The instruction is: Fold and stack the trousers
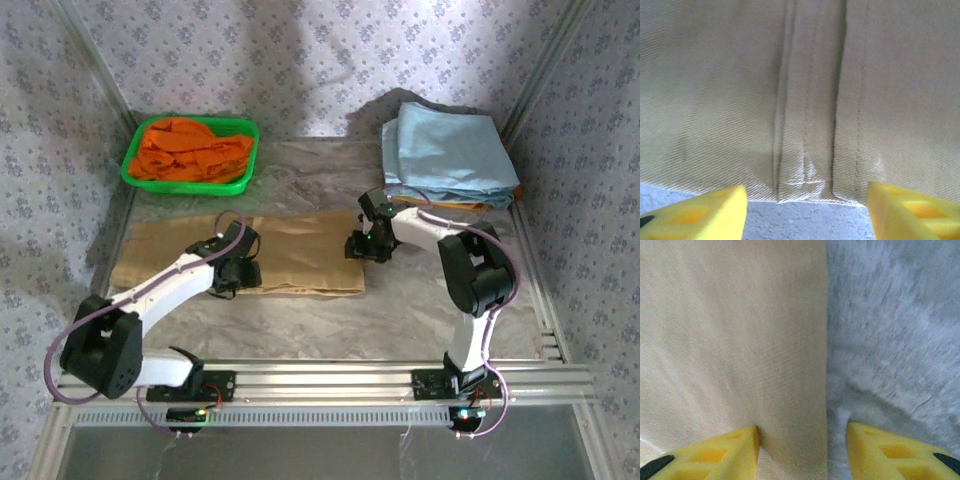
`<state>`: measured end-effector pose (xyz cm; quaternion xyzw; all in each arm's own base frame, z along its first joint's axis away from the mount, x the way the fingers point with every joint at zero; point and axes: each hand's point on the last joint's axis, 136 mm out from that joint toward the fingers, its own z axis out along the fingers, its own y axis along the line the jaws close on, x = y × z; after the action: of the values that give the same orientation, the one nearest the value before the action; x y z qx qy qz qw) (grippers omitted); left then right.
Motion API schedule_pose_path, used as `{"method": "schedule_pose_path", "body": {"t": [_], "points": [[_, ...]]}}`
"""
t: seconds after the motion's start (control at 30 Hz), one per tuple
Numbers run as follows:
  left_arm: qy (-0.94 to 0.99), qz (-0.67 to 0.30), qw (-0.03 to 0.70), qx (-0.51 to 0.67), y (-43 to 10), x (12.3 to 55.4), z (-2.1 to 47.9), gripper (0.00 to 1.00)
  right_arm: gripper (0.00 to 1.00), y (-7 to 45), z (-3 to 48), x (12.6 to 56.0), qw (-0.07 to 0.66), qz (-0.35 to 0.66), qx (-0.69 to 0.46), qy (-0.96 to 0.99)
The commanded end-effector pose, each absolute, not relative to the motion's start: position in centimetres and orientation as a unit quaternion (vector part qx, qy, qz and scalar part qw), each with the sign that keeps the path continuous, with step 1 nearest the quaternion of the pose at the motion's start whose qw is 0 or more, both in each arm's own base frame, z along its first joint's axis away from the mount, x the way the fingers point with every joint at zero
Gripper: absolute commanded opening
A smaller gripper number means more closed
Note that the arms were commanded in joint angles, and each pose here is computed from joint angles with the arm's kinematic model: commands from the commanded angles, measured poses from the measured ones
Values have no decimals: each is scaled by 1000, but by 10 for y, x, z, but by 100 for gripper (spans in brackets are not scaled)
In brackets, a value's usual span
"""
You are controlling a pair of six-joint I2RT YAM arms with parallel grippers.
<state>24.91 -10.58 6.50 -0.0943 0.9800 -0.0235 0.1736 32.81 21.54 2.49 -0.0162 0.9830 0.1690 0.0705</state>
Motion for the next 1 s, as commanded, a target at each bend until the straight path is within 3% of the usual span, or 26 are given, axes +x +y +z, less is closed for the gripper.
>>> {"method": "schedule_pose_path", "body": {"t": [0.0, 0.2, 0.37, 0.63, 0.77, 0.8, 0.9, 0.97], "points": [[974, -24, 194, -110, -98, 255, 83, 72, 44, 224, 9, 307, 31, 184, -18, 982], [972, -21, 199, -123, -86, 251, 91, 79, 0, 213, 15, 302, 46, 186, 0, 982], [967, -22, 209, -145, -78, 251, 97, 78, 0, 173, 17, 298, 58, 159, 36, 985], [965, -44, 213, -147, -84, 251, 97, 79, 0, 61, 32, 298, 57, 53, 137, 988], [967, -54, 204, -143, -90, 251, 95, 79, 0, 38, 39, 312, 56, 56, 158, 984], [967, -55, 204, -141, -91, 252, 95, 79, 1, 40, 41, 316, 59, 75, 159, 983], [966, -54, 210, -139, -91, 254, 99, 79, 36, 41, 46, 317, 64, 107, 166, 978], [966, -54, 213, -139, -89, 253, 99, 79, 47, 36, 49, 314, 75, 110, 172, 976]]}}
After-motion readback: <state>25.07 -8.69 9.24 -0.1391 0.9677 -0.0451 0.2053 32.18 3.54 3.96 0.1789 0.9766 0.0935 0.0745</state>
